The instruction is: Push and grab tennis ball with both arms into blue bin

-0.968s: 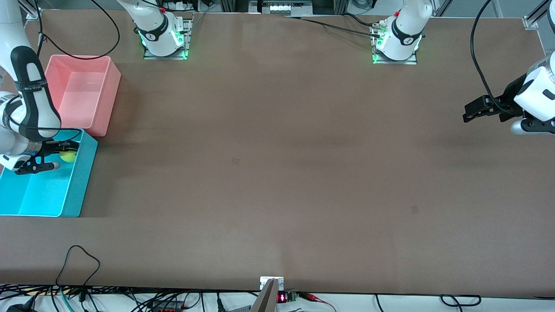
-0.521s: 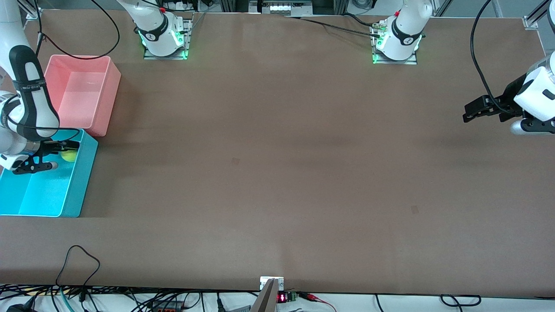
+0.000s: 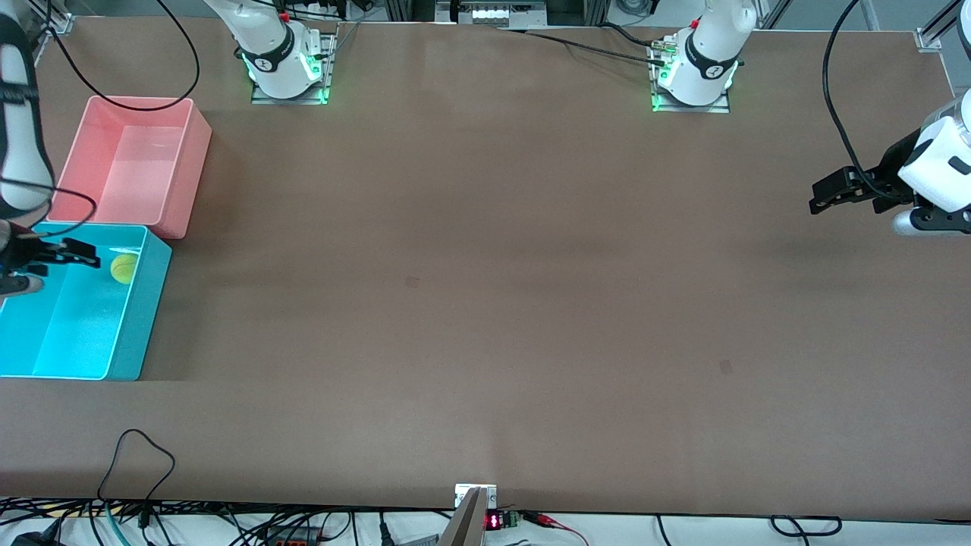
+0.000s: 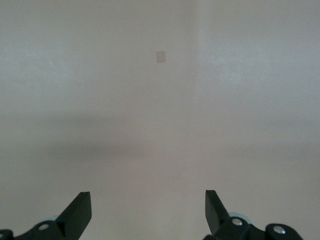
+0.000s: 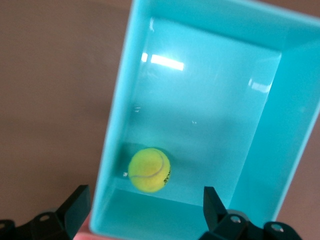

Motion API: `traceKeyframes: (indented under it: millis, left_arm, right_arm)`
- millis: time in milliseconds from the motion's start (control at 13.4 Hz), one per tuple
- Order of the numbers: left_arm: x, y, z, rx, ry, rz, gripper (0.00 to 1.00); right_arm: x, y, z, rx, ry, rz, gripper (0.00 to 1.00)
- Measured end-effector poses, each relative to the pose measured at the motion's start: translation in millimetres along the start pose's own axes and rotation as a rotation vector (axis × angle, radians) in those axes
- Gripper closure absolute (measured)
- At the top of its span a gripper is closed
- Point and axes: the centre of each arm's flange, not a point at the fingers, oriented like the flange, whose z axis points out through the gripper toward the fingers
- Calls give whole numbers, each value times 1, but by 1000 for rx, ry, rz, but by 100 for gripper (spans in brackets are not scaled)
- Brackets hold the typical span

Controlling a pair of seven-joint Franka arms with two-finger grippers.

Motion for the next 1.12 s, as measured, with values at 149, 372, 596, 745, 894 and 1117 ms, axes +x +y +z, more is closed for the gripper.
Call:
traceKeyframes:
  millis: [149,372,596,745,894,1117]
  left_arm:
    - [0,0,0,0,0,1,0]
    - [0,1,0,0,0,2,0]
    - [0,2,0,0,0,4,0]
    - [0,3,0,0,0,5,0]
    - [0,3,0,0,0,6,0]
    - [0,3,0,0,0,6,0]
  right_arm:
    - [9,-33,-59,-8,38,-53,0]
    - [18,-90,-130,11,32,-71,0]
    - [24,-142,-178,34,-4,1,0]
    - [25,-176,-202,37,-19,55,0]
    - [24,-204,-216,34,-18,62,0]
    - [24,-217,-221,33,-20,54,0]
